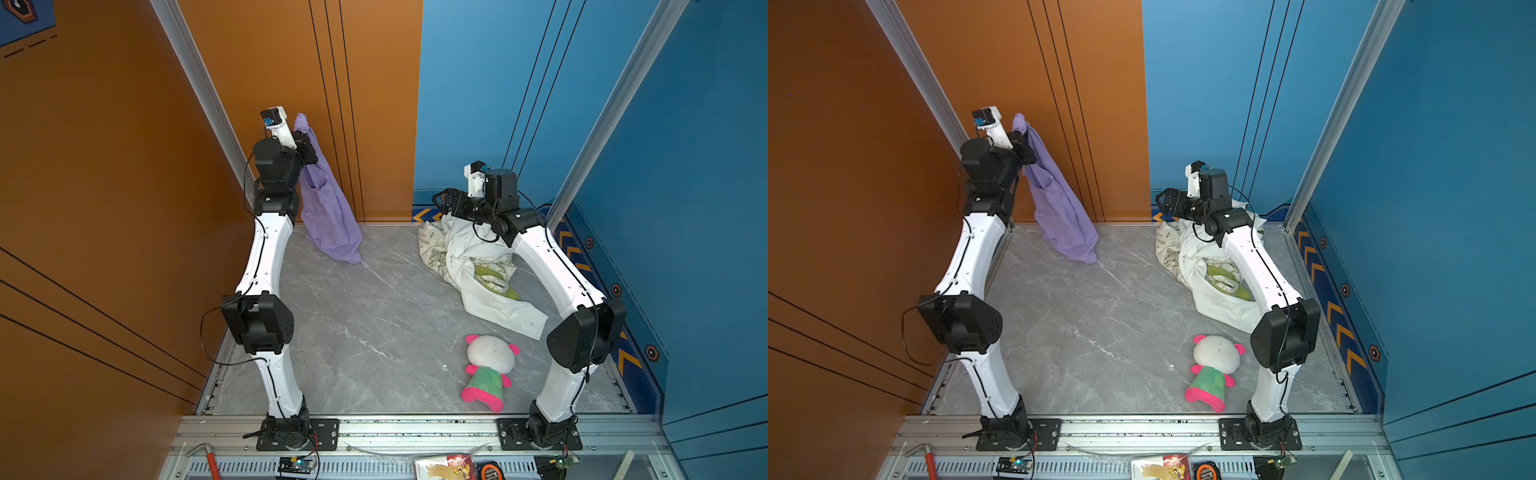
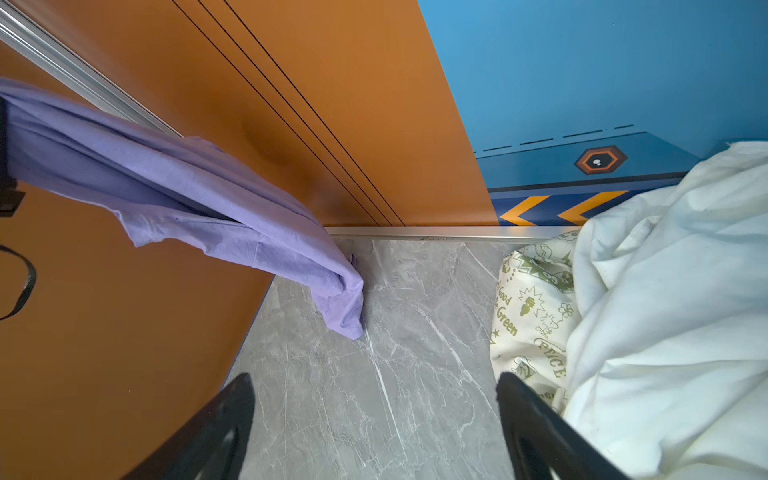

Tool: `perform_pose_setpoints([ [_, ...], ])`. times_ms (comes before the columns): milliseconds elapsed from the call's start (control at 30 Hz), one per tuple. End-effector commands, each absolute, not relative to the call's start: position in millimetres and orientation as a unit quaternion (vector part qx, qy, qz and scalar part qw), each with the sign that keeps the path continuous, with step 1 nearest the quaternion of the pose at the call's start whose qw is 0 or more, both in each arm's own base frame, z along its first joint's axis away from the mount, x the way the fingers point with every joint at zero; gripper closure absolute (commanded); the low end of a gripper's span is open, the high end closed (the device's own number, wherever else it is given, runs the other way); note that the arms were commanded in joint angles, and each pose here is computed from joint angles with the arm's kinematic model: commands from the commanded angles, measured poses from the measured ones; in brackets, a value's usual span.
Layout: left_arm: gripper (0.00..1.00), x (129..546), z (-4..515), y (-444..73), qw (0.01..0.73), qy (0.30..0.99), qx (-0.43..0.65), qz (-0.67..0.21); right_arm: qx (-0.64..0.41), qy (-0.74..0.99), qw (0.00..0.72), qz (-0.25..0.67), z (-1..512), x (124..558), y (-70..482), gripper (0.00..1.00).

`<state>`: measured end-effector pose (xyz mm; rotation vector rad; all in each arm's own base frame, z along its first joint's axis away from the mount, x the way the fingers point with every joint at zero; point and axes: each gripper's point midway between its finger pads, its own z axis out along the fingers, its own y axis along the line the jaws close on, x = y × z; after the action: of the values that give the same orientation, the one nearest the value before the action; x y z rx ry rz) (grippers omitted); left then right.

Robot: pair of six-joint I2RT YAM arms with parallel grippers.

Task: Pick out a specific cloth from the pile
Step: 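Lower the lavender shirt onto the open table with the left gripper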

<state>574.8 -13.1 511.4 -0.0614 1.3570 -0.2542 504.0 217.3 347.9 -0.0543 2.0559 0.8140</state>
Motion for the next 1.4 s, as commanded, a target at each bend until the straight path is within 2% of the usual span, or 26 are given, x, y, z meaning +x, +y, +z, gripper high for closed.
perform_pose_setpoints([
  [0, 1.0, 547, 492, -21, 0.773, 0.63, -0.016, -0.079, -0.04, 0.817, 0.466, 0.337, 367, 490, 214, 0.08],
  [167, 1.0, 510, 392, -38, 0.704, 0.705, -0.024, -0.075, -0.04, 0.824, 0.453, 0.337, 352, 481, 211, 0.08],
  [367, 1.0, 457, 298, -54, 0.637, 0.766, -0.046, -0.07, -0.039, 0.831, 0.44, 0.339, 338, 473, 208, 0.08],
  [1000, 0.98, 314, 111, -57, 0.382, 0.909, -0.164, -0.024, -0.044, 0.848, 0.404, 0.34, 305, 446, 203, 0.08],
  [1200, 0.84, 281, 77, -49, 0.329, 0.914, -0.236, -0.028, -0.042, 0.851, 0.398, 0.338, 299, 440, 201, 0.08],
  [1367, 0.41, 279, 100, -43, 0.341, 0.908, -0.242, -0.034, -0.039, 0.853, 0.397, 0.338, 297, 437, 200, 0.08],
])
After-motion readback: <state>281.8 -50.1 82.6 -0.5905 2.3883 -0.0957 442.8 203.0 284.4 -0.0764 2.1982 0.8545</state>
